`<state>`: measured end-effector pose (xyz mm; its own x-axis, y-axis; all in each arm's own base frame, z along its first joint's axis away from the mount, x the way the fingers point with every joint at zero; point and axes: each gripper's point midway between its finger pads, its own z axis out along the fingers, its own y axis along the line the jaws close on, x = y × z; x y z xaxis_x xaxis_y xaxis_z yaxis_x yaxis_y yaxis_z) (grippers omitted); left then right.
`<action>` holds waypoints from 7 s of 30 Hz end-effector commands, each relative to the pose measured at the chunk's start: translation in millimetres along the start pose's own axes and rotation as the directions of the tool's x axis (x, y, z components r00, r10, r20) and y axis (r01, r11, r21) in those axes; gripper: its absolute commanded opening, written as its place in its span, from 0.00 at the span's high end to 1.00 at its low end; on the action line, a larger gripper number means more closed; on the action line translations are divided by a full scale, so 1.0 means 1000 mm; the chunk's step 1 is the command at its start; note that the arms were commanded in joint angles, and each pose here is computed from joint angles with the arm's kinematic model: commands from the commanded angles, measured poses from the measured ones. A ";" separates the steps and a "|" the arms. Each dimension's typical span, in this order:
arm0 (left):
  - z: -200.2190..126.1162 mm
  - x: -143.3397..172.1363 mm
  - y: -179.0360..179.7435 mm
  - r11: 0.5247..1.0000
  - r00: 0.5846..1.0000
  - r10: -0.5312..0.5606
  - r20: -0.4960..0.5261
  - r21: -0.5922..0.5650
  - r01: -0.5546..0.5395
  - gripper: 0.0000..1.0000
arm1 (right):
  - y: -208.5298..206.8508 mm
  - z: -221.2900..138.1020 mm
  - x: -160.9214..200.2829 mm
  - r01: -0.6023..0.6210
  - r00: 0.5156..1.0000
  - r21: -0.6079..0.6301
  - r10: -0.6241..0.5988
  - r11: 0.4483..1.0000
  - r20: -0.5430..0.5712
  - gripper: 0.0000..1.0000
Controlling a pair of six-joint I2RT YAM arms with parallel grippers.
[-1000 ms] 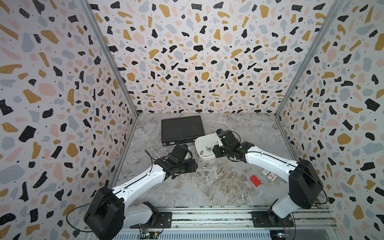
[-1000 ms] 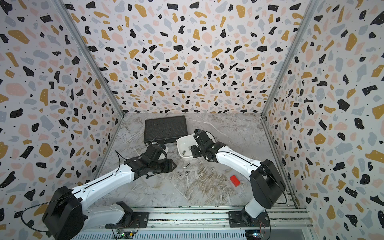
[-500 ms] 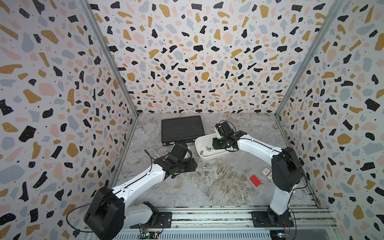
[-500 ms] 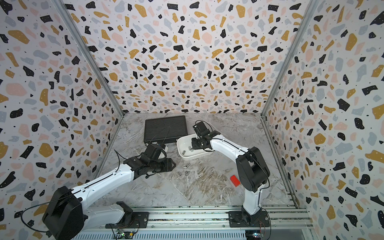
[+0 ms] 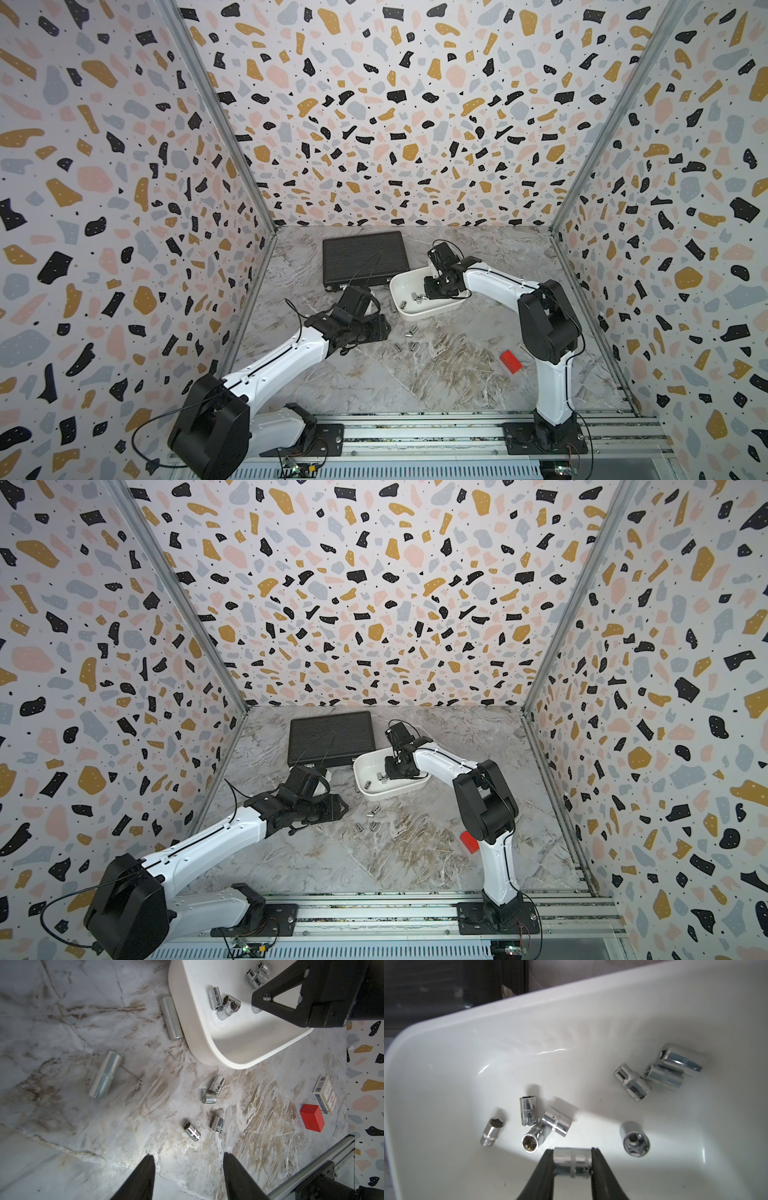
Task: Put the socket on the desktop into the storage box
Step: Place the socket head in the storage box, then pick up the socket head at the center of the board, then place the socket head in the storage box.
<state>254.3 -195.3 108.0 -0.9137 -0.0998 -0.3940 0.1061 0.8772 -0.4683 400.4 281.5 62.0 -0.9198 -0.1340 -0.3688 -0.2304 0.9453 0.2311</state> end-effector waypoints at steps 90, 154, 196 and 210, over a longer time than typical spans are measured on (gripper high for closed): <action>0.022 0.021 0.008 0.990 0.995 -0.055 -0.079 -0.132 0.044 0.46 | 0.009 -0.142 0.116 0.096 0.994 -0.294 -0.078 0.951 0.071 0.57; 0.084 0.059 0.005 0.936 0.946 0.017 -0.322 -0.327 -0.128 0.83 | -0.010 -0.144 0.150 0.067 0.995 -0.284 -0.045 0.957 0.084 0.56; 0.038 -0.028 -0.082 0.962 0.967 0.208 -0.149 -0.148 -0.230 0.98 | 0.007 -0.161 0.127 0.065 0.993 -0.370 -0.021 0.927 0.120 0.56; 0.076 -0.072 -0.118 0.961 0.958 0.249 -0.139 -0.090 -0.263 0.98 | -0.016 -0.172 0.119 0.006 0.986 -0.307 0.045 0.952 0.159 0.56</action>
<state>328.1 -321.4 124.6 -0.9119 0.1742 -0.3716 0.2830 0.9227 -0.2617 235.6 206.2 149.0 -0.8832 -0.0806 -0.4620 -0.3336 0.8004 0.4980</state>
